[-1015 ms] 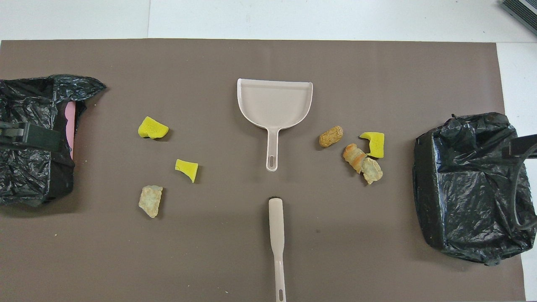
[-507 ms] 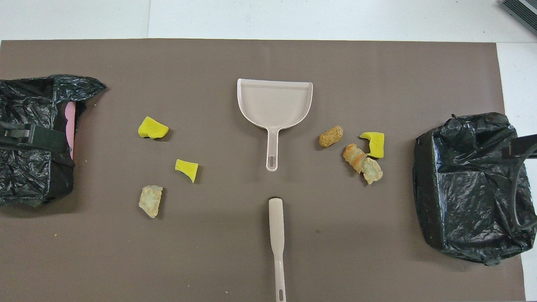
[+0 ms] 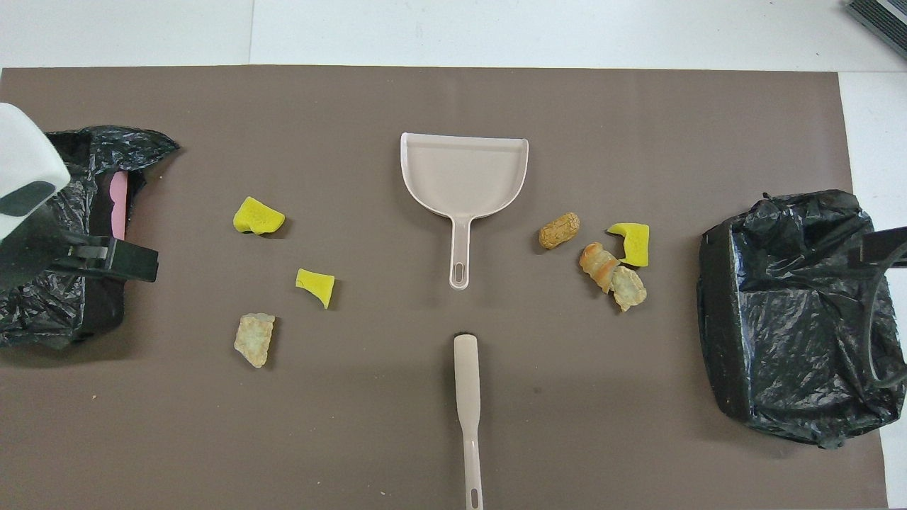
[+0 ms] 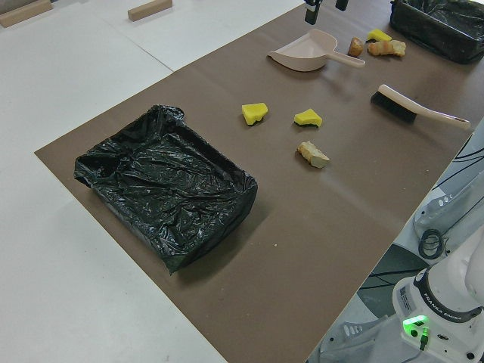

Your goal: Sweep and dump trash in bin

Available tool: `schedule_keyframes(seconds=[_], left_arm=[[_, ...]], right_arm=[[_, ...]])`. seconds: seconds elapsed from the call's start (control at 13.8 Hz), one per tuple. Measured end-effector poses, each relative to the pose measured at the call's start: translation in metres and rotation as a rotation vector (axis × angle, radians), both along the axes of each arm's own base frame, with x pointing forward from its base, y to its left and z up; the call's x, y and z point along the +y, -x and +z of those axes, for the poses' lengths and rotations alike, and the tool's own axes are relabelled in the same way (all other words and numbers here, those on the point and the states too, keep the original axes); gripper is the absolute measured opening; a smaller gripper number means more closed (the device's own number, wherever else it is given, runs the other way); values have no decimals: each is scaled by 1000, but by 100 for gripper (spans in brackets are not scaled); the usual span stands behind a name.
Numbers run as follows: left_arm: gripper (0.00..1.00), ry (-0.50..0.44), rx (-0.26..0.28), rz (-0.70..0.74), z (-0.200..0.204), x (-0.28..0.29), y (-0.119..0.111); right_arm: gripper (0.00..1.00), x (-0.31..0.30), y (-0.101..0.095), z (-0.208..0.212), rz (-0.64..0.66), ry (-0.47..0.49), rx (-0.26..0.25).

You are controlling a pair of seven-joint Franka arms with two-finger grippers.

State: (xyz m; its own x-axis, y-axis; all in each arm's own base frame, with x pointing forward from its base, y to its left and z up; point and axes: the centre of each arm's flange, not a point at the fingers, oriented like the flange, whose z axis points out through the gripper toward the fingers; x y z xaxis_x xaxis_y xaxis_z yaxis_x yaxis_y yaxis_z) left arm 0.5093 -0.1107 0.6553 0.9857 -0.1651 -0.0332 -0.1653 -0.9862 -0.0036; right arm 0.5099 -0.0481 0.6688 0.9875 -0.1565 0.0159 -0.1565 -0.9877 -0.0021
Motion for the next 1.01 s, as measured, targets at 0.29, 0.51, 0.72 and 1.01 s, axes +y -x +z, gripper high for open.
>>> schedule_keyframes(seconds=[0.29,0.51,0.72,1.01], left_arm=[[100,9,30,-6,-22,-39,15],[100,-2,54,-25,-45,-79,34],[100,-9,45,8,-73,-130,55],[100,-1,27,33,-107,-182,87]], right_arm=[[100,0,0,0,0,0,0],[100,0,0,0,0,0,0],[100,0,0,0,0,0,0],[100,0,0,0,0,0,0]])
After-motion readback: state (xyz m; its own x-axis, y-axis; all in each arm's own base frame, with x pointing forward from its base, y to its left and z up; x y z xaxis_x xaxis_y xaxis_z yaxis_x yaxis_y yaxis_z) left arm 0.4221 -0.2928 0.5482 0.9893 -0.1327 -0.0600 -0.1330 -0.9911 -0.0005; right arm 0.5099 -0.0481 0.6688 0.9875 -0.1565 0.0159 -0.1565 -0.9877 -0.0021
